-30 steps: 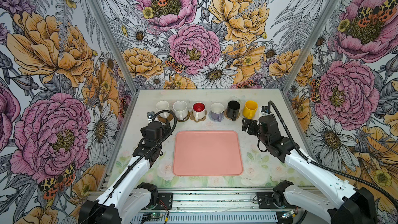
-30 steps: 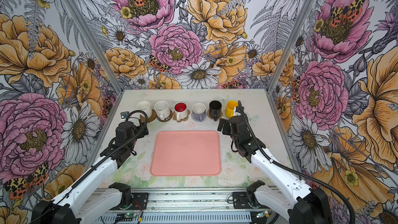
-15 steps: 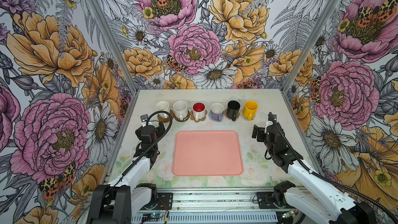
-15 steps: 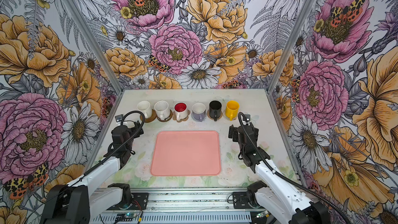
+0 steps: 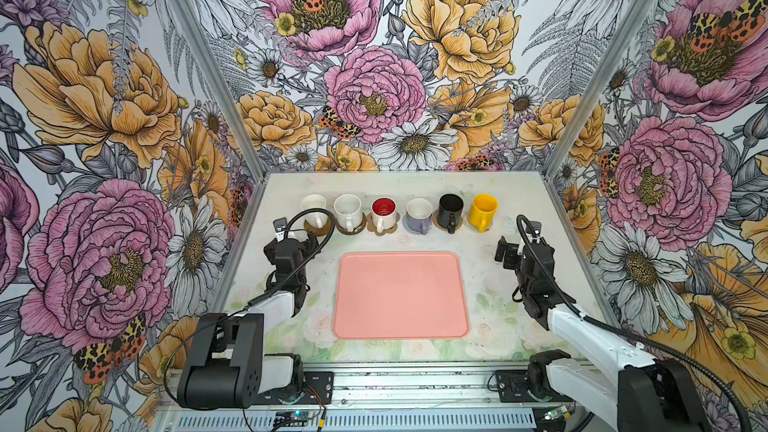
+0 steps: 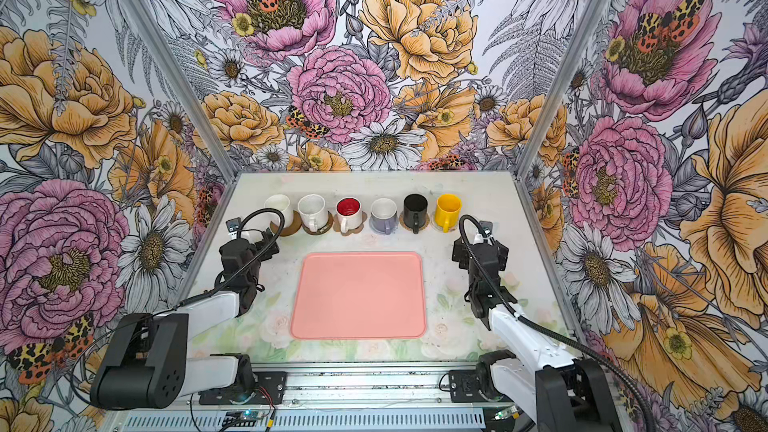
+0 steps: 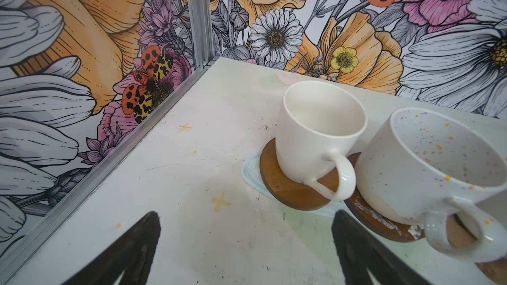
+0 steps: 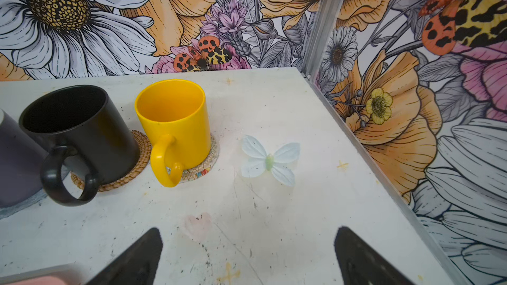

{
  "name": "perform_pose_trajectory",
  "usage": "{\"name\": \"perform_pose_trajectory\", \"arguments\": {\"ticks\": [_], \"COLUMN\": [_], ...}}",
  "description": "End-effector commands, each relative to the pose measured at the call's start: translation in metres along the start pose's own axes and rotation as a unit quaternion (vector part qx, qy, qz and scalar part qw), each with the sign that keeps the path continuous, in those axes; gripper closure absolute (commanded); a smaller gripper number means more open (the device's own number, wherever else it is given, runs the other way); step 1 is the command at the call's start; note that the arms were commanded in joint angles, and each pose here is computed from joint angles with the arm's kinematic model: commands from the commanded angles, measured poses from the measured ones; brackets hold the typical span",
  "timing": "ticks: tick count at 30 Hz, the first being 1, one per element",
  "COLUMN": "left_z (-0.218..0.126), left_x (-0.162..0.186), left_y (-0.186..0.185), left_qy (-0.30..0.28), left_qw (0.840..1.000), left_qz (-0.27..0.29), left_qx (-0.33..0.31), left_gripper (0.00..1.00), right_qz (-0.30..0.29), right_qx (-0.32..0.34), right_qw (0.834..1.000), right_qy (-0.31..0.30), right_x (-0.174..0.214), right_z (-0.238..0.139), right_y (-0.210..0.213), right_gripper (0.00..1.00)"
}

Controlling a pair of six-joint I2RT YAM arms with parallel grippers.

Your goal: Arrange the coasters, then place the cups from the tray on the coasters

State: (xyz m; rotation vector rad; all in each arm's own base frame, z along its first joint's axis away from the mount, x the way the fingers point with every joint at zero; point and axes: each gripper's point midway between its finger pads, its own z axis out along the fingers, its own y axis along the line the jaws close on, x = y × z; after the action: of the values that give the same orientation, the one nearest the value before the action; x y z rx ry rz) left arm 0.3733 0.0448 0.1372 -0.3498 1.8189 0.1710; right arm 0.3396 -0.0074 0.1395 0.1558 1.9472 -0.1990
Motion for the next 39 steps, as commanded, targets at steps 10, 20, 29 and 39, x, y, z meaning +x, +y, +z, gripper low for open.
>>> {"name": "perform_pose_trajectory", "arguments": {"ticks": [10,20,29,39], "left_z": [0.003,0.010,0.023,0.023], "left_x": [-0.015,-0.002,0.000,0.001], "left_y": [0.013,-0.006,-0.017,-0.018], "left_qy": [-0.097,-0.082,-0.053,-0.053], "left_qw": [0.995,0.995,0.996,0.996], "left_qz": [-0.028,-0.007,0.012,0.013], "left_qx": [0.008,0.062,0.069,0.070], "left_gripper": [0.01,0.01,0.01,0.01], "right_qz": [-0.014,0.007,0.027,0.026], "right_qx": [-0.016,-0.029,-0.047,-0.048], "right_qw": [0.998,0.998,0.997,0.996], "right_qy": [-0.058,-0.060,-0.063,-0.065], "right_x": [-0.016,-0.002,0.001,0.001], "right_z": [0.040,0.066,0.069,0.068], "right_y": [0.009,-0.005,-0.009,-0.009], "right_gripper": [0.00,0.00,0.00,0.00]}}
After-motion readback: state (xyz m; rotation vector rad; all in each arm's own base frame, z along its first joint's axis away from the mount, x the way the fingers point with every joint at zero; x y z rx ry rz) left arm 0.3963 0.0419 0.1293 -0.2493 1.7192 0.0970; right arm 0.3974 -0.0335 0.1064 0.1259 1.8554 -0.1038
